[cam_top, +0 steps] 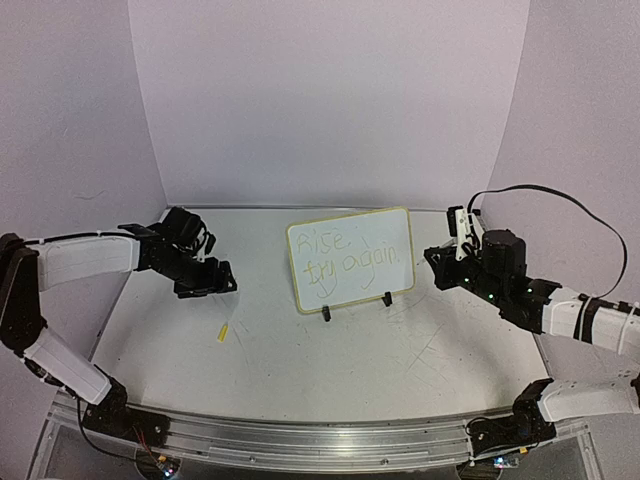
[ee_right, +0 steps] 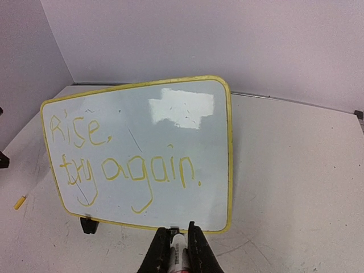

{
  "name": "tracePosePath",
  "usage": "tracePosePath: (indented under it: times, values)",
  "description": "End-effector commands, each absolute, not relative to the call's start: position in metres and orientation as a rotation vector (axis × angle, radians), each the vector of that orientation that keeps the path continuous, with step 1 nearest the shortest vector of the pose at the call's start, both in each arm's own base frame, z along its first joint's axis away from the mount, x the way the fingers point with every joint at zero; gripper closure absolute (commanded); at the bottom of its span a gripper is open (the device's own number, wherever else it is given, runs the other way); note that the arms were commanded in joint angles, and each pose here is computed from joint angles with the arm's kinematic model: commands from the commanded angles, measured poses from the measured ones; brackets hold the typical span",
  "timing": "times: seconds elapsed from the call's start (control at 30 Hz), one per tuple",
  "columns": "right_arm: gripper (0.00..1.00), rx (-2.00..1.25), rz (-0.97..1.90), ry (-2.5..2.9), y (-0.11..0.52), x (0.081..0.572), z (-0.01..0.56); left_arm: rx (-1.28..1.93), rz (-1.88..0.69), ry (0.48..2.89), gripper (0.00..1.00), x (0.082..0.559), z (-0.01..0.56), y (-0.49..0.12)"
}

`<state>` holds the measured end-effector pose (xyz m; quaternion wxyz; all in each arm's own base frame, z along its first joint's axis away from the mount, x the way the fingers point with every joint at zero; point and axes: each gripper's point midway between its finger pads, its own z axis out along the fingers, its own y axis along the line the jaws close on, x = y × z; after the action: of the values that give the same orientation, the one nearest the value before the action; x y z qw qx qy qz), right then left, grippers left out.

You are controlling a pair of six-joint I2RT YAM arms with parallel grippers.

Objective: Write a sentence on the whiteboard
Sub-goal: Pick up the pen cap from the center of the board.

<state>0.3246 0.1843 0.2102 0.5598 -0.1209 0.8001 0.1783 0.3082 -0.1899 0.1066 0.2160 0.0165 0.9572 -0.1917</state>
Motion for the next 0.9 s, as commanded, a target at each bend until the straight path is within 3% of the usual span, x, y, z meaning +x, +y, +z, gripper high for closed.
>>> tracePosePath:
  times: [0.0, 0.1, 0.3, 0.53, 0.87]
  values:
    - [1.0, -0.33, 0.486, 1.811, 0.199, 0.33, 0.237, 0.129, -0.485, 2.834, 0.24, 0.298, 0.072, -0.193]
    - [1.0, -0.347, 0.508, 1.815, 0.203, 0.327, 0.235, 0.169, -0.439, 2.873, 0.31, 0.3, 0.059, -0.196]
    - [1.0, -0.357, 0.533, 1.812, 0.203, 0.32, 0.235, 0.18, -0.317, 2.961, 0.32, 0.277, 0.042, -0.189]
    - [1.0, -0.366, 0.55, 1.807, 0.207, 0.321, 0.239, 0.243, -0.265, 3.044, 0.48, 0.252, 0.022, -0.195]
    - [1.0, -0.355, 0.567, 1.812, 0.208, 0.322, 0.239, 0.284, -0.101, 3.034, 0.59, 0.251, 0.008, -0.184]
